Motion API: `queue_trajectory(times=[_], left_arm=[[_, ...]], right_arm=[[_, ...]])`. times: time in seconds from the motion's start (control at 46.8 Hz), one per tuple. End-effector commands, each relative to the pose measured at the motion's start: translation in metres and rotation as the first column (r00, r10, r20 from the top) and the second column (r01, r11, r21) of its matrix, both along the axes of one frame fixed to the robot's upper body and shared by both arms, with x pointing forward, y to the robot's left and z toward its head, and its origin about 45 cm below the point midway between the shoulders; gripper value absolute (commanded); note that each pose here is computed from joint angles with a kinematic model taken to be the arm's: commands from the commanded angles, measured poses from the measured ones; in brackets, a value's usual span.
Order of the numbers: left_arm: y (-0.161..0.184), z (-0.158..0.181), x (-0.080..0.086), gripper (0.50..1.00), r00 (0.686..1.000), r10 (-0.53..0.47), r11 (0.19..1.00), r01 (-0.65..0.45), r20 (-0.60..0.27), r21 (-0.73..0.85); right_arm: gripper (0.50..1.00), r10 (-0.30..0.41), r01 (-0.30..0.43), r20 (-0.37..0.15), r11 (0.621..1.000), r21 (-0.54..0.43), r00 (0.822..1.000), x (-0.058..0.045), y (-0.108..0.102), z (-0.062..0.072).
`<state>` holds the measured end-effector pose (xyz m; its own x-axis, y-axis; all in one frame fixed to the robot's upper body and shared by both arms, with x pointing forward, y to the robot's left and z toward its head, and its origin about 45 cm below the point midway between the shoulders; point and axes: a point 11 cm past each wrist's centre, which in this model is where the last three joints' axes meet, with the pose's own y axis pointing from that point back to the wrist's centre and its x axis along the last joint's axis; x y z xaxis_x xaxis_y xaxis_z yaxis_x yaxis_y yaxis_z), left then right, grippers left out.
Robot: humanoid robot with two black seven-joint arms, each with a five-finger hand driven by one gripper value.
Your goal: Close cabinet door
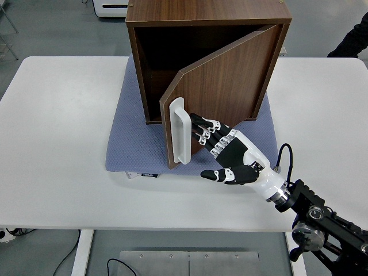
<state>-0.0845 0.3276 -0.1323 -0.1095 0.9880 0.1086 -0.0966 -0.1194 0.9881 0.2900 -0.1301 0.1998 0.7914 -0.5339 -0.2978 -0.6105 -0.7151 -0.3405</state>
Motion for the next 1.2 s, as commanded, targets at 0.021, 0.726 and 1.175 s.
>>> queue_trajectory(times=[0.021,0.726,1.175], left_arm=[[0.0,0.0,0.0,1.0,1.0,0.0,1.0,0.0,0.0,-0.001],[0.0,0.0,0.0,1.0,1.0,0.0,1.0,0.0,0.0,-0.001],[0.0,0.0,0.0,1.0,1.0,0.002,1.0,-0.002,0.0,0.0]], right_arm=[[1.0,-0.003,0.003,0.005,1.0,0.018,1.0,0.002,0.01,0.003],[1.0,-0.023,0.022,0.009,0.999,0.039,1.0,0.014,0.034,0.007],[1.0,-0.065,0.065,0.013,0.997,0.038,0.998,0.031,0.051,0.011]])
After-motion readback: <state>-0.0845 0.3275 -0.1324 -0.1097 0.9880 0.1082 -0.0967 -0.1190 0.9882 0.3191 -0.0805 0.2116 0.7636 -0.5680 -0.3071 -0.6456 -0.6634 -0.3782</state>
